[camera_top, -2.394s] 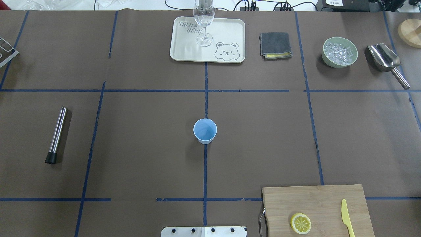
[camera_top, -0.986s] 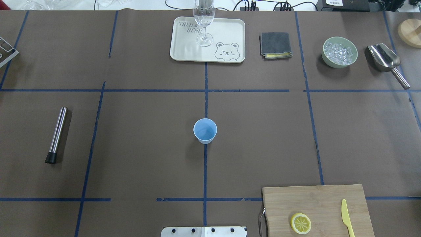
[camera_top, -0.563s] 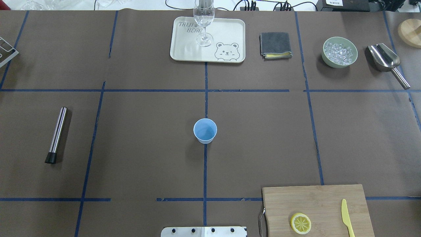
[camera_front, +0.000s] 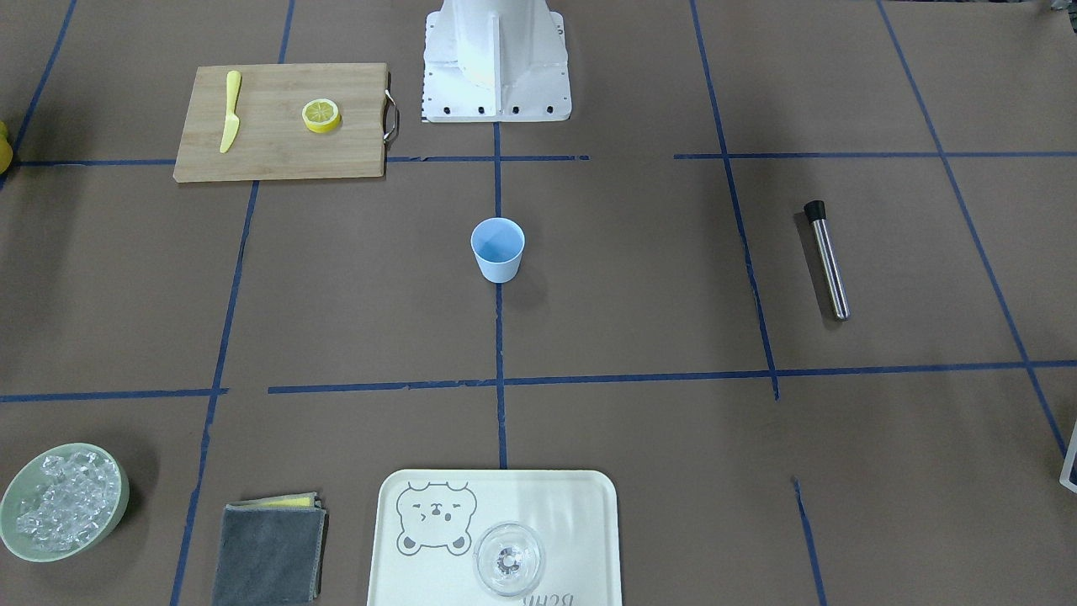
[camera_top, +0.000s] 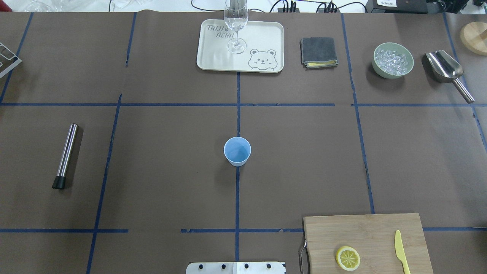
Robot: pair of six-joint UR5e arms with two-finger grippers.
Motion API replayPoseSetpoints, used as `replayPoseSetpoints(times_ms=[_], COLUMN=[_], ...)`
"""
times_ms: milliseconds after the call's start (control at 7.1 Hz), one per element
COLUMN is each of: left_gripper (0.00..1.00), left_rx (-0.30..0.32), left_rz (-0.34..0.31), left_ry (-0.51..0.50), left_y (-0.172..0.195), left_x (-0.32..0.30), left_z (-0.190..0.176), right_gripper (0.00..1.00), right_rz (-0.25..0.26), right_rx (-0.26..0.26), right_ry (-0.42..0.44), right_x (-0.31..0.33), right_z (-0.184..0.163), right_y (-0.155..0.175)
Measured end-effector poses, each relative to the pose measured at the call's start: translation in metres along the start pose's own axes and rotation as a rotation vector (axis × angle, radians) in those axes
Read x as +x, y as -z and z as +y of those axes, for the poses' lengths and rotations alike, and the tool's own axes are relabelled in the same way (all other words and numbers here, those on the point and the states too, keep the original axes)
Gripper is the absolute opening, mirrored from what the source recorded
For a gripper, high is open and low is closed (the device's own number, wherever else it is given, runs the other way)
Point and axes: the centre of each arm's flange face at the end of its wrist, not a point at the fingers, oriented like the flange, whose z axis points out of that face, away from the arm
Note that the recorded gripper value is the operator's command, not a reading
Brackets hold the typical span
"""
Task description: Squeeze lemon into cup
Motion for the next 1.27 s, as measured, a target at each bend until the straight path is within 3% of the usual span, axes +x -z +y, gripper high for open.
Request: replayPoseSetpoints(times_ms=[563, 986, 1268], left_gripper=[1.00, 1.00, 1.00], left_rx=[-0.010, -0.008, -0.003], left_rz=[0.001, 0.001, -0.001], left_ry=[0.010, 0.006, -0.003], left_y=[-0.005, -0.004, -0.003], left_x=[-0.004, -0.003, -0.003], left_z=[0.007, 0.006, 0.007], right_gripper=[1.00, 1.00, 1.00], right_rz=[-0.025, -0.016, -0.007], right_rx=[-0.012, -0.064, -0.054], right_ry=[0.044, 0.060, 0.095], right_x=[-0.142, -0.277, -0.359], right_z=[0.045, 0.095, 0.146], right_y=[-0.004, -0.042, -0.067])
